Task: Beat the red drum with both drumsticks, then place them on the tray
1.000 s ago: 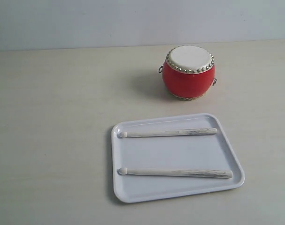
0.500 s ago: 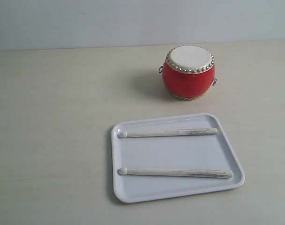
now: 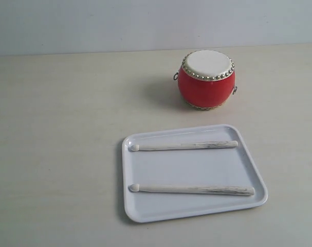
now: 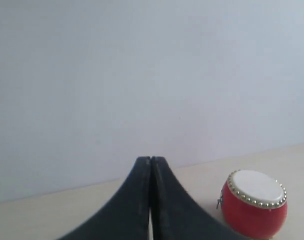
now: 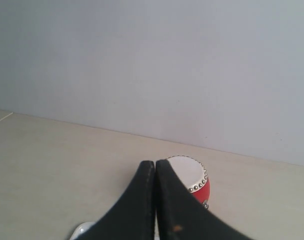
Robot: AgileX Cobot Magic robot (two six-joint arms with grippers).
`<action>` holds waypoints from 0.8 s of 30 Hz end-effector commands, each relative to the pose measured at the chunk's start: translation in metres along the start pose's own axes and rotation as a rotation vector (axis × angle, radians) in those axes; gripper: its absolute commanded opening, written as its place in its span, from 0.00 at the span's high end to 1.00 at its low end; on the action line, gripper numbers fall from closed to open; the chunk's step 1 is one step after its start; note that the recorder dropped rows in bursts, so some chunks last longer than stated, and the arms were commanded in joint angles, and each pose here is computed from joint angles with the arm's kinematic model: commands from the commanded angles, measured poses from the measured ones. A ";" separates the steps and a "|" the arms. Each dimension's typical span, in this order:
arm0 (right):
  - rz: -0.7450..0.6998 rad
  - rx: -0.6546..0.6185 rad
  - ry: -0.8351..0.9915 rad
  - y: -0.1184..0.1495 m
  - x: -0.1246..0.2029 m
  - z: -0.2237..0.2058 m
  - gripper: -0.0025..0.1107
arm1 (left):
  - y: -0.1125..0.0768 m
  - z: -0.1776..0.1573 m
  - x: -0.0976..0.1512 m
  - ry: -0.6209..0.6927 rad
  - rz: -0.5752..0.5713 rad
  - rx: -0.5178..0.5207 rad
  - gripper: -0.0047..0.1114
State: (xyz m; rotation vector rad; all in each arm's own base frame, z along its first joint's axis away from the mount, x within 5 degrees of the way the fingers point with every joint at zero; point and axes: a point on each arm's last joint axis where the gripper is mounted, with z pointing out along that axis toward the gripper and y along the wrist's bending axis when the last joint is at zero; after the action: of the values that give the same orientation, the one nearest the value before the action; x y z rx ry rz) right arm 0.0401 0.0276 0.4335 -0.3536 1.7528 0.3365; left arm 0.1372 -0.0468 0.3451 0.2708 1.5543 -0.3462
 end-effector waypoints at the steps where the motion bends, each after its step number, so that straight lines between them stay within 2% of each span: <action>1: 0.006 0.003 0.000 0.000 0.001 0.000 0.98 | -0.006 -0.036 0.001 -0.107 0.002 0.009 0.96; 6: 0.006 0.003 0.000 0.000 0.001 0.000 0.98 | -0.008 -0.050 0.007 -0.140 0.011 -0.001 0.96; 12: 0.006 0.003 0.000 0.000 0.001 0.000 0.98 | -0.004 -0.049 0.020 -0.105 0.006 -0.030 0.96; 15: 0.006 0.003 0.000 0.000 0.001 0.000 0.98 | -0.005 -0.050 0.031 -0.082 -0.060 -0.016 0.96; 18: 0.008 0.000 0.000 0.000 0.001 0.000 0.98 | -0.008 -0.060 0.048 -0.041 -0.015 0.001 0.96; 21: 0.010 -0.002 -0.001 0.000 0.001 0.000 0.98 | -0.006 -0.068 0.065 0.011 -0.022 -0.032 0.96; 24: 0.012 -0.004 -0.001 0.000 0.001 0.000 0.98 | -0.001 -0.074 0.081 0.042 -0.085 -0.088 0.96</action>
State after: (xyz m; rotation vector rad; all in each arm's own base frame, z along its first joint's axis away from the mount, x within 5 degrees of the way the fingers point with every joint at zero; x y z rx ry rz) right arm 0.0399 0.0279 0.4334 -0.3540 1.7543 0.3421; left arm 0.0703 -0.0277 0.2788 0.2048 1.5674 -0.3416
